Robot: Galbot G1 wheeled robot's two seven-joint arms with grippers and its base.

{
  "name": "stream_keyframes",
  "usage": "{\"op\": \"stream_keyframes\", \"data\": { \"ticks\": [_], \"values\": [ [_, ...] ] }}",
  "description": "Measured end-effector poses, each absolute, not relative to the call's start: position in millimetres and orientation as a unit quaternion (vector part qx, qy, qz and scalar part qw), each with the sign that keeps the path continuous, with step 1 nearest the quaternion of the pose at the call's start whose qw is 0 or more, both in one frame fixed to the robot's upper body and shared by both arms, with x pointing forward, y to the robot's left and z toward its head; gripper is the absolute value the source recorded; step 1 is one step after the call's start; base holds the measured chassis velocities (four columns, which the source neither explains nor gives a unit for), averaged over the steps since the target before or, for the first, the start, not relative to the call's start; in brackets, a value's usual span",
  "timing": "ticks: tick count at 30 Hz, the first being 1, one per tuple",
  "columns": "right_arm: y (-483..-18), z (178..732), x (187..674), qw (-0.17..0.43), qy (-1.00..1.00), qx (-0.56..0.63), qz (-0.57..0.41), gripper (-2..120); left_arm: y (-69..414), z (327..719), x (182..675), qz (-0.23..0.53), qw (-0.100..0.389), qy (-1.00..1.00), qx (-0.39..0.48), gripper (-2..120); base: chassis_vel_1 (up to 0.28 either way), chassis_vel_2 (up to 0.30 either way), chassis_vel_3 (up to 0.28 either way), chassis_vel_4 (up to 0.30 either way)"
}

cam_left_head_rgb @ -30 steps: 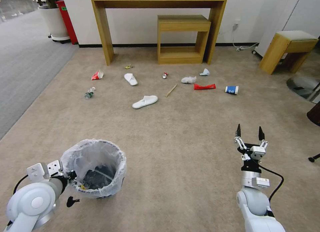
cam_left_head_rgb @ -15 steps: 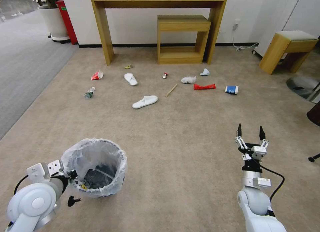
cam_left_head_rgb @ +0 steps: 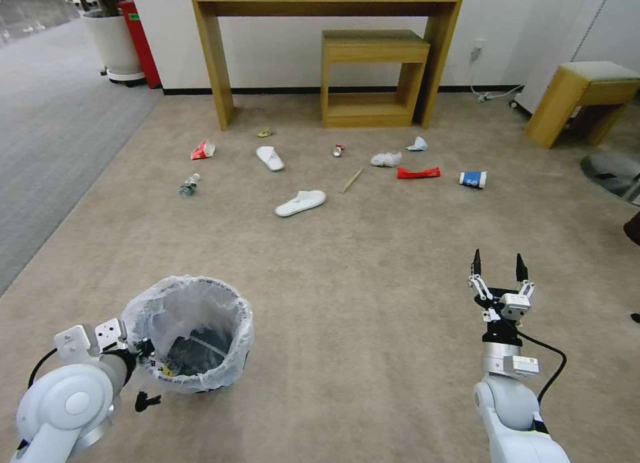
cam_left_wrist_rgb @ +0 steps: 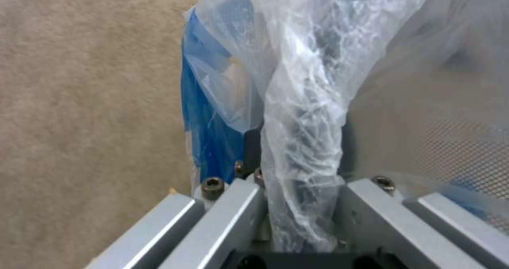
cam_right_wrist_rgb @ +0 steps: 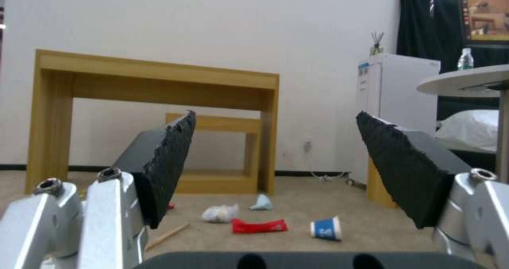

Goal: Pick up the trash bin and place the garbage on the floor into it.

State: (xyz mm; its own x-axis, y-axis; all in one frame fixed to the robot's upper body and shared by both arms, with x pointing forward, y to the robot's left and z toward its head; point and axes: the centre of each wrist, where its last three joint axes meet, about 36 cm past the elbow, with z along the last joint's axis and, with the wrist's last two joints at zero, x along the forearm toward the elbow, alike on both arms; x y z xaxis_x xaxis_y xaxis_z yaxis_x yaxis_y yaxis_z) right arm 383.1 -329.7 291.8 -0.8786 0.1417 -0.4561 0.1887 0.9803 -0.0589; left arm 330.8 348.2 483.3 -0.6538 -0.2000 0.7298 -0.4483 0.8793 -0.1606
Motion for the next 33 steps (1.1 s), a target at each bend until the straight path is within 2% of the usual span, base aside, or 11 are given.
{"op": "stream_keyframes", "data": {
  "ticks": [33],
  "values": [
    [-328.6, 284.2, 385.6, 0.227, 0.969, 0.079, -0.053, 79, 351.1, 475.5, 334.5, 0.165, 0.372, -0.894, 0.184, 0, 0.107, 0.102, -0.104, -0.106]
  ]
}}
